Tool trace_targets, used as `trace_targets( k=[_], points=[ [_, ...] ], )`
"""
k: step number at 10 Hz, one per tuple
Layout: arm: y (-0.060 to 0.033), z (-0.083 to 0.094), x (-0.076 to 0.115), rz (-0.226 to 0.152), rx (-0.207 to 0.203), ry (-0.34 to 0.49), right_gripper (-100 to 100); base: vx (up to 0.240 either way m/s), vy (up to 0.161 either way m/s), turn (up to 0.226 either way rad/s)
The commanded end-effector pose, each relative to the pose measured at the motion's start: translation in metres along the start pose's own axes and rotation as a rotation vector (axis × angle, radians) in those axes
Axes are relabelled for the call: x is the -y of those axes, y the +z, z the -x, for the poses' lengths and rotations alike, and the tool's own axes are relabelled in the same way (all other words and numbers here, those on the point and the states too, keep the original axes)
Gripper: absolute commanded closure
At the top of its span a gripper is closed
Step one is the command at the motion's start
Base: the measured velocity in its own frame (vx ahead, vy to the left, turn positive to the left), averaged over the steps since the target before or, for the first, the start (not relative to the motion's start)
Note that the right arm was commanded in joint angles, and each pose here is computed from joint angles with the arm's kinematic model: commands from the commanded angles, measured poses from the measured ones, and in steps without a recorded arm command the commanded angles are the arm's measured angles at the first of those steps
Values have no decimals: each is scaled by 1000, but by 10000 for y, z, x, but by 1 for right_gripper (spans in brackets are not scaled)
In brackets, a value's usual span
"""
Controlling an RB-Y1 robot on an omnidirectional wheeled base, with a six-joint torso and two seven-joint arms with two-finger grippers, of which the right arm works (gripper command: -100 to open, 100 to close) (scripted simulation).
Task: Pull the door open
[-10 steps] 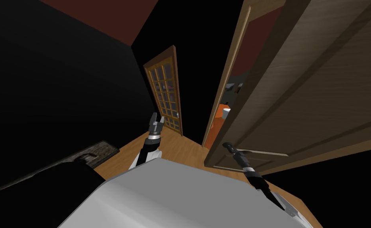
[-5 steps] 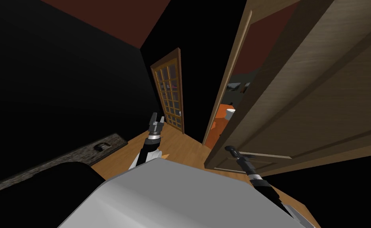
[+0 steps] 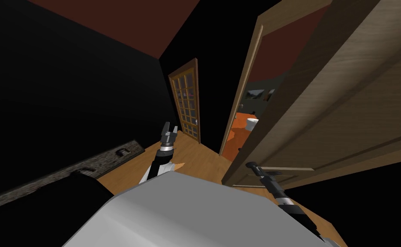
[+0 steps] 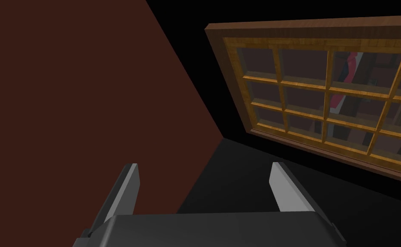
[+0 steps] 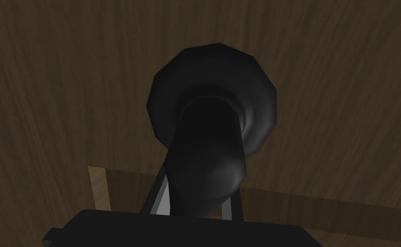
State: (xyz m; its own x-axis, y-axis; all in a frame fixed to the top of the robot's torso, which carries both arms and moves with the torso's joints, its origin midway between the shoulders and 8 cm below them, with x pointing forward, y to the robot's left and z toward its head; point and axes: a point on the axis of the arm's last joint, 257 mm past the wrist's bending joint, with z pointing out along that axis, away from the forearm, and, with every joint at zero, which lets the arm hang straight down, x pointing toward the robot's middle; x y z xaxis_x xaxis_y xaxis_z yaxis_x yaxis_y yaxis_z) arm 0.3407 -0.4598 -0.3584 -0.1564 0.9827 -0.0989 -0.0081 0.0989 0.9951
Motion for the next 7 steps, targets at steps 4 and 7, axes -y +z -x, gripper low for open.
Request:
trace_targets(
  k=[4,7],
  points=[
    [-83,8,2,1,-9,1,100,-114,-54,122],
    [-131,21,-7,4,-15,0,100,-188,-96,173]
  ],
)
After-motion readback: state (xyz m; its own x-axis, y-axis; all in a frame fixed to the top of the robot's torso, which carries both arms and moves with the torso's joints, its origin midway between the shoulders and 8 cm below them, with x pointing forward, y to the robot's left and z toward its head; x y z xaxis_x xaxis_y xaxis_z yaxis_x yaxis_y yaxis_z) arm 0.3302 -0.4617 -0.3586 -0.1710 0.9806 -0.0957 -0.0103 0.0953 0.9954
